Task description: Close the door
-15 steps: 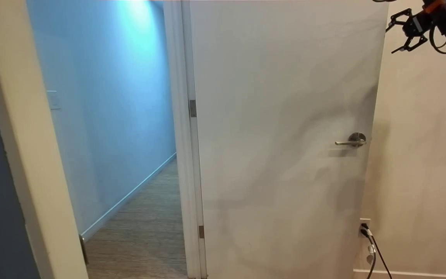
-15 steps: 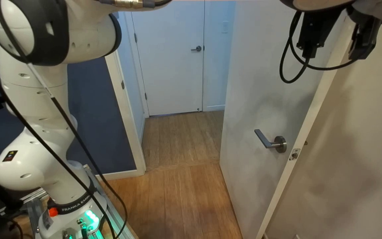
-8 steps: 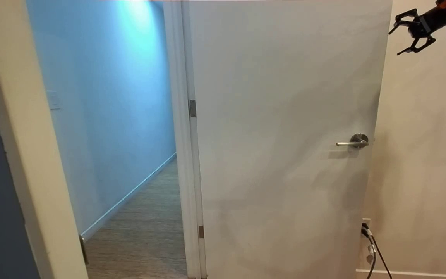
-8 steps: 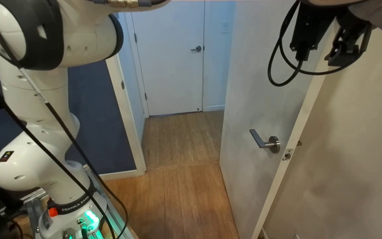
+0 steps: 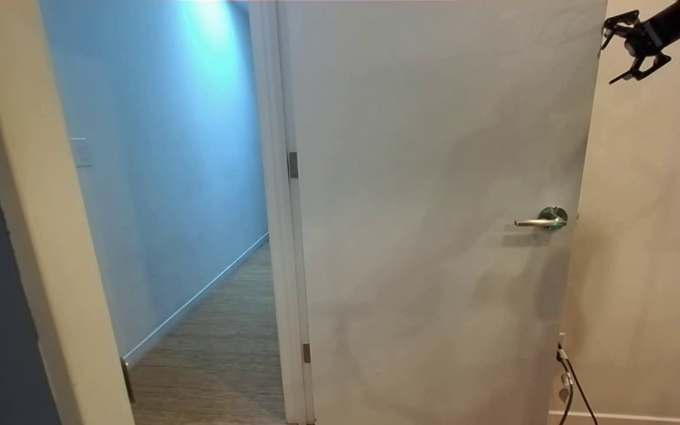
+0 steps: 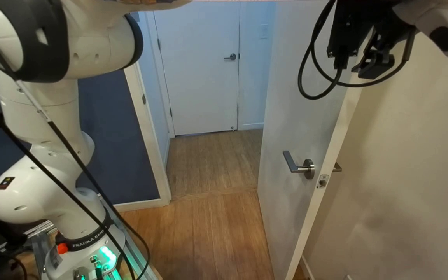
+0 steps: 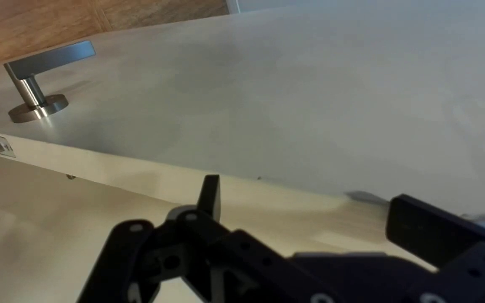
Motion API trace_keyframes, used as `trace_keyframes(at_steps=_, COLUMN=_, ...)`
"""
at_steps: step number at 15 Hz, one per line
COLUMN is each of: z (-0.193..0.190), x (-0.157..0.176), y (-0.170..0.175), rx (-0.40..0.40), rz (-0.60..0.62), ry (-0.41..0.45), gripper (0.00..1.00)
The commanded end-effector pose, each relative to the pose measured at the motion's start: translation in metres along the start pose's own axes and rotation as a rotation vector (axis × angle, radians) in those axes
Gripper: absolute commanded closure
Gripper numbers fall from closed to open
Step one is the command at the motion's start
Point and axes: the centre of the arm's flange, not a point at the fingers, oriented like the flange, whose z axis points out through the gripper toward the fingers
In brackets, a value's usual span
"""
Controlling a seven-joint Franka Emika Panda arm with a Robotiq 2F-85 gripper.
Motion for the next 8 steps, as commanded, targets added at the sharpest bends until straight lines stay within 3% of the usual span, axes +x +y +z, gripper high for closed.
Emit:
trace_keyframes(at_steps=1, z=0.001, x=-0.016, y=-0.006, rx=-0.045, rz=-0.028, ry=-0.031, gripper=0.0)
trace_keyframes(at_steps=5, z=-0.016, x=-0.032, y=0.002, rx=-0.119, rz=-0.039, ry=-0.053, gripper=0.0)
trace_keyframes(at_steps=8, z=-0.026, x=-0.055, y=0.019, rx=-0.233, rz=-0.051, ry=-0.069, gripper=0.0)
